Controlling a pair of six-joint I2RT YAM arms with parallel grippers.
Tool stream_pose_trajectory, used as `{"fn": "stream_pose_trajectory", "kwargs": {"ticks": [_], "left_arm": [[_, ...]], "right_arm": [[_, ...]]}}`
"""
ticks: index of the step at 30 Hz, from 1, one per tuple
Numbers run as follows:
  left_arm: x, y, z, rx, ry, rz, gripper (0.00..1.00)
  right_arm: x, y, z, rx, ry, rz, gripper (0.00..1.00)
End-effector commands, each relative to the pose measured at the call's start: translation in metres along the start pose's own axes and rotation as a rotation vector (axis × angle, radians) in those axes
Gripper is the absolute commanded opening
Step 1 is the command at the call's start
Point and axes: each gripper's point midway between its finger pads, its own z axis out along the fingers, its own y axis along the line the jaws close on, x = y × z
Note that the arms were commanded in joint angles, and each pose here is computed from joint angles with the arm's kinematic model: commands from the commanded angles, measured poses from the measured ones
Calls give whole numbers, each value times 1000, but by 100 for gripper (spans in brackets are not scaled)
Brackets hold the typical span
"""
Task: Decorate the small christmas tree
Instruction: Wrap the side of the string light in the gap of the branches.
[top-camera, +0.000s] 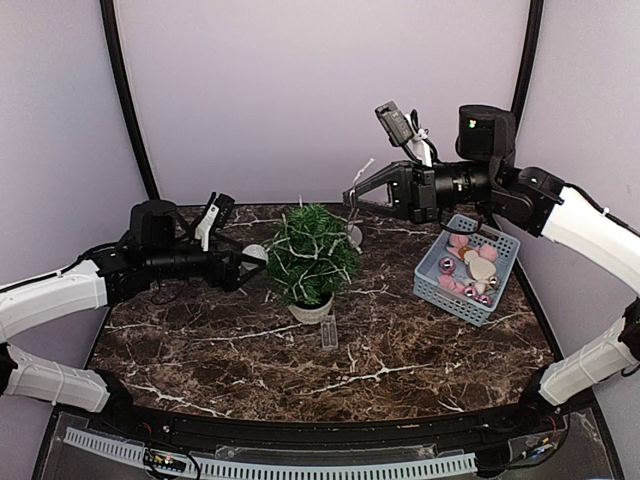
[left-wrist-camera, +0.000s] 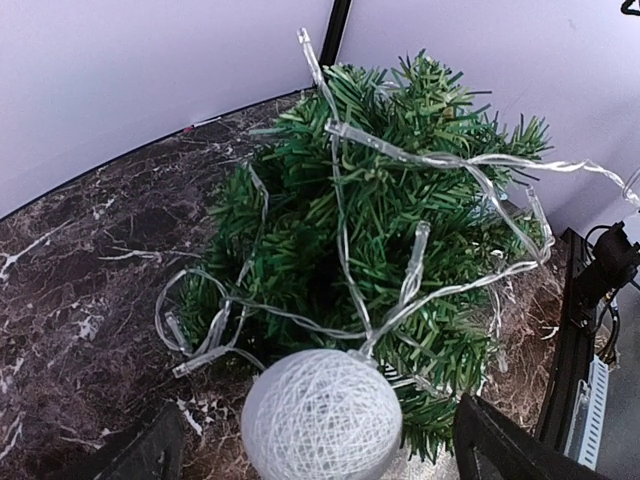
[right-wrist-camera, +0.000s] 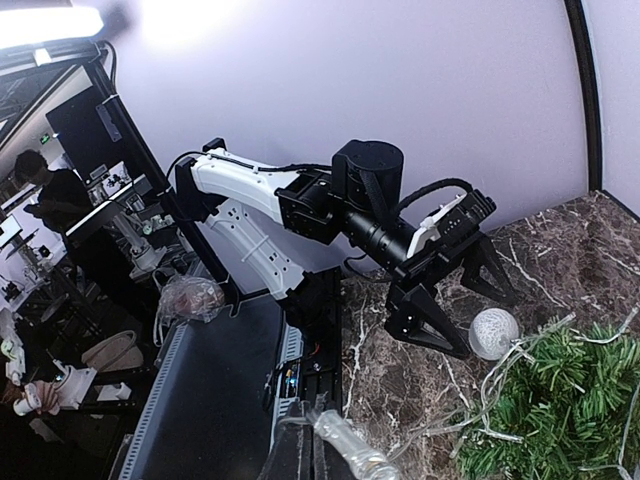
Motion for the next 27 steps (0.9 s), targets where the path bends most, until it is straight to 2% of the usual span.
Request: {"fn": "stream_pose_trajectory", "kwargs": {"ticks": [1,5,9,15,22,27], "left_arm": [[3,-5,2,29,7,-11,98],[2,0,6,10,6,-12,98],[0,-3,9,33,-6,-10,94],[-2,-1,15,35,-9,-8,77],[0,17,14,-70,-15,-40,58],[2,19,15,-82,-11,-50,53]], "right_arm": [[-4,8,2,-35,-18,-28,0],[-5,10,0,-37,-23,-31,0],[-4,11,-1,-38,-23,-29,0],[-5,15,-3,-42,-26,-34,0],[2,27,-14,-44,-24,-44,0],[-4,32,-24,-3,-69,-73,0]]}}
